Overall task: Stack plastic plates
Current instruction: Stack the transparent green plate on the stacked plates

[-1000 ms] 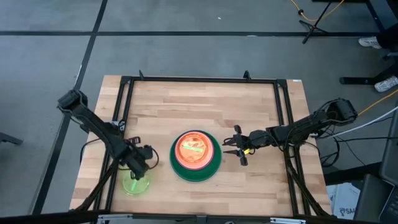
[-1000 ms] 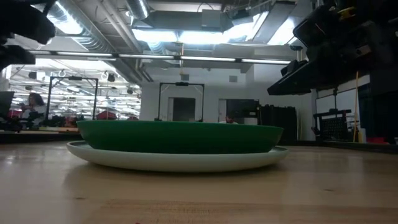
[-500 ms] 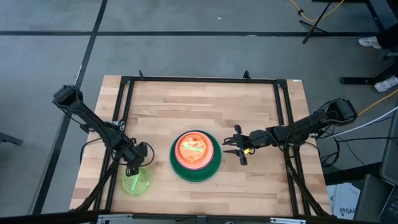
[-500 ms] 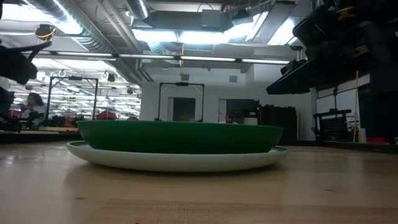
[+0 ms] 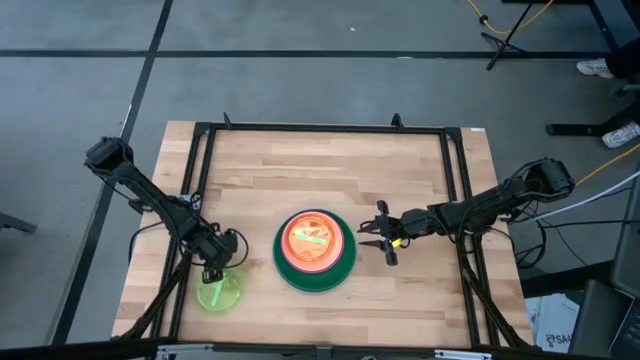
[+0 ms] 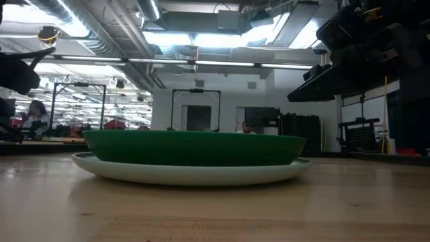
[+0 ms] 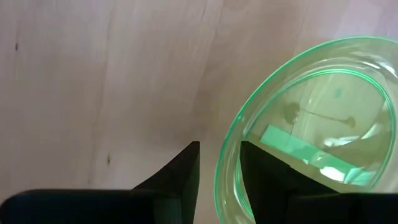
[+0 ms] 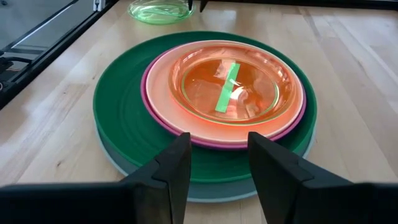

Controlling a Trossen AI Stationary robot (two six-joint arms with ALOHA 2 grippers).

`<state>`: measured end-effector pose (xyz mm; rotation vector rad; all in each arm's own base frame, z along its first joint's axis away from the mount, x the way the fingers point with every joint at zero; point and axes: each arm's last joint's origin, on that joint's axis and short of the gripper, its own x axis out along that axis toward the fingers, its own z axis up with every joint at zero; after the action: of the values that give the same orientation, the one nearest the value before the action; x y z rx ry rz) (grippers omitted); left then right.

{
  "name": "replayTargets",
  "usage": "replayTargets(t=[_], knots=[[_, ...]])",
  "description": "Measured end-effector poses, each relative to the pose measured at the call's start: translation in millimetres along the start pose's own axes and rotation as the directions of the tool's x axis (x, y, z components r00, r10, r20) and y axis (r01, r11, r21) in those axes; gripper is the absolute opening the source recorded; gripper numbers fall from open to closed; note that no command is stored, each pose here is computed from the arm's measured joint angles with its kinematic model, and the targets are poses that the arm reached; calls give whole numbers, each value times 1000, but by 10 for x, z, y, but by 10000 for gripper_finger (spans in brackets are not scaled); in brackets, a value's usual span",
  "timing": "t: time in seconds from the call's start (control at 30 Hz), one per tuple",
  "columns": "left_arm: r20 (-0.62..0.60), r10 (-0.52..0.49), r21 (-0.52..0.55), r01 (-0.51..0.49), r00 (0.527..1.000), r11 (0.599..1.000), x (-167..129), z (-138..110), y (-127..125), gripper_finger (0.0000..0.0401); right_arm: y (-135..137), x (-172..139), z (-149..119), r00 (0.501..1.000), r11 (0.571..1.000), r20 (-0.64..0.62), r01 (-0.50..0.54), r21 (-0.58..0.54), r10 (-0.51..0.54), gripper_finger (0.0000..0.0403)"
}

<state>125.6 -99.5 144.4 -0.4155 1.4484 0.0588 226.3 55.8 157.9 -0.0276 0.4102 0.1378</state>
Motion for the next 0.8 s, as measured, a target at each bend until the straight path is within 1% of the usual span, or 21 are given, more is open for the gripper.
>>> replayTargets(t=[0.23, 0.33, 0.5, 0.63, 0.8], knots=[[8, 7, 1, -7, 1000, 1000, 5, 1, 5, 109, 0, 1, 0, 1000, 1000, 0, 0, 0, 0, 151], [-12, 15, -2, -15, 1000, 1000, 48, -28, 48, 109, 0, 1, 0, 1000, 1000, 0, 0, 0, 0, 151], [-22, -7, -14, 7, 1000, 1000, 94, -48, 76, 107, 0, 1, 0, 1000, 1000, 0, 0, 0, 0, 151], [-17, -4, -14, 4, 1000, 1000, 98, -47, 78, 86, -5, 0, 0, 1000, 1000, 1, 18, -2, -18, 151], [-11, 2, -7, -2, 1000, 1000, 103, -47, 82, 38, -4, 1, 2, 1000, 1000, 3, 18, -2, -18, 151]])
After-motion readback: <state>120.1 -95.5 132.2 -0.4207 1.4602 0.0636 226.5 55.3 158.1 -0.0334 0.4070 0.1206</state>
